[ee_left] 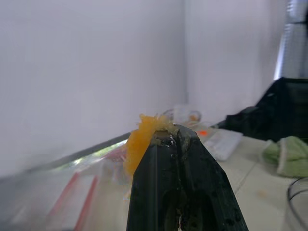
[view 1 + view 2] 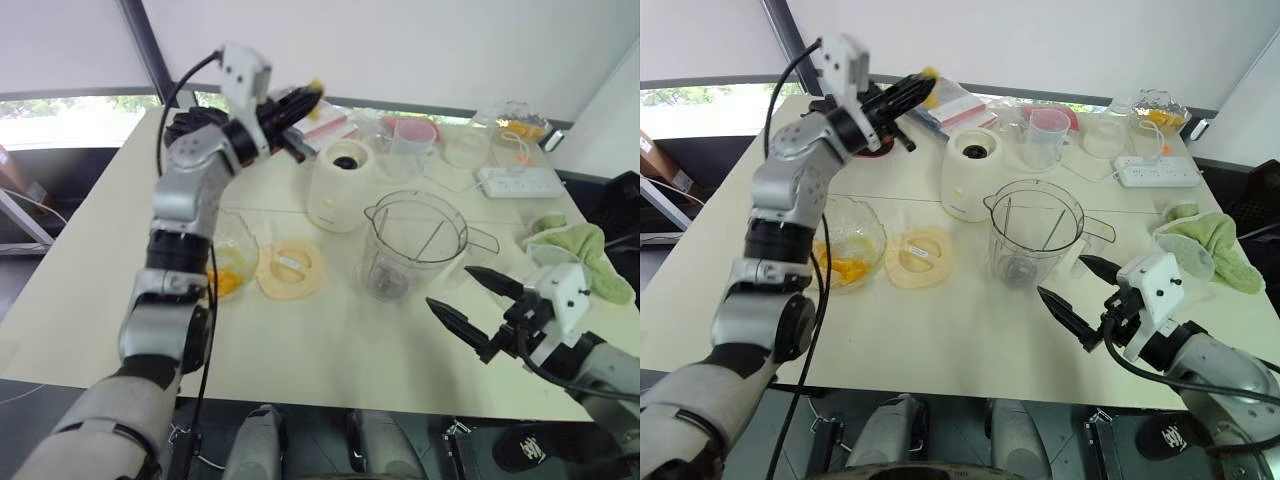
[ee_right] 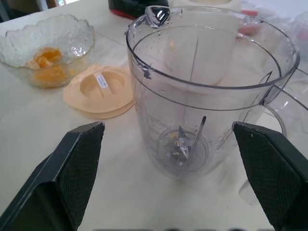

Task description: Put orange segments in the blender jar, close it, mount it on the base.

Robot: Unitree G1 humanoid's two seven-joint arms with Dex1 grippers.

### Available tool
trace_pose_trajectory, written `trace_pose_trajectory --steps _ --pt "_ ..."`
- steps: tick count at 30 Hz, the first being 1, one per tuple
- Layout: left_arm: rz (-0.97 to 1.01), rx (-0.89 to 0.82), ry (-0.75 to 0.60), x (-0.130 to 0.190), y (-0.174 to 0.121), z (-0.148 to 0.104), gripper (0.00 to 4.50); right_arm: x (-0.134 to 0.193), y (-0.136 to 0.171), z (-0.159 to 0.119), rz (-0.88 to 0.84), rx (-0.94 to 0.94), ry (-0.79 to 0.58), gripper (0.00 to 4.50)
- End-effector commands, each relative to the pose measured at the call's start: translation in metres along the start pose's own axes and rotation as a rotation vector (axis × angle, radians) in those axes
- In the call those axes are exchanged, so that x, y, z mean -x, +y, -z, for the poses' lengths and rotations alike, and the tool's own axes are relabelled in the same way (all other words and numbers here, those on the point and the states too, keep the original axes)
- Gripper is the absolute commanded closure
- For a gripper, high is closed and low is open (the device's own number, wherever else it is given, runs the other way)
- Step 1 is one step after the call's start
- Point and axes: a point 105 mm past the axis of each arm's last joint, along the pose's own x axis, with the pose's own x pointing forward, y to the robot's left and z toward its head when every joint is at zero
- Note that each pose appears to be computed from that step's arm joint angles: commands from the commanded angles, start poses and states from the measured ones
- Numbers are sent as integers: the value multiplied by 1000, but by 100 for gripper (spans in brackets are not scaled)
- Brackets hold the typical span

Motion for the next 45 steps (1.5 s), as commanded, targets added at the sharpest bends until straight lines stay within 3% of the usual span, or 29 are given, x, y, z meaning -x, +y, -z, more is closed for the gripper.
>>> trace_pose_trajectory --steps 1,6,13,23,33,36,40,45 --pt "122 -48 -64 -20 -13 -27 448 2 9 -8 34 36 -51 0" --pt "320 -34 -85 -45 -42 -37 448 6 14 -5 105 26 -73 0" --pt "598 -7 -45 -56 -84 -25 448 13 19 0 171 23 -75 0" --pt "847 -36 150 -44 -113 20 448 13 24 3 195 6 -82 0" --pt "954 -99 309 -31 -121 55 448 13 26 5 205 0 -81 0" --pt "930 -119 314 -35 -122 58 369 15 27 5 212 -2 -79 0" --pt "898 -133 272 -40 -120 53 174 16 27 6 215 -4 -75 0" --pt "866 -109 230 -41 -115 47 174 17 28 7 212 -7 -68 0"
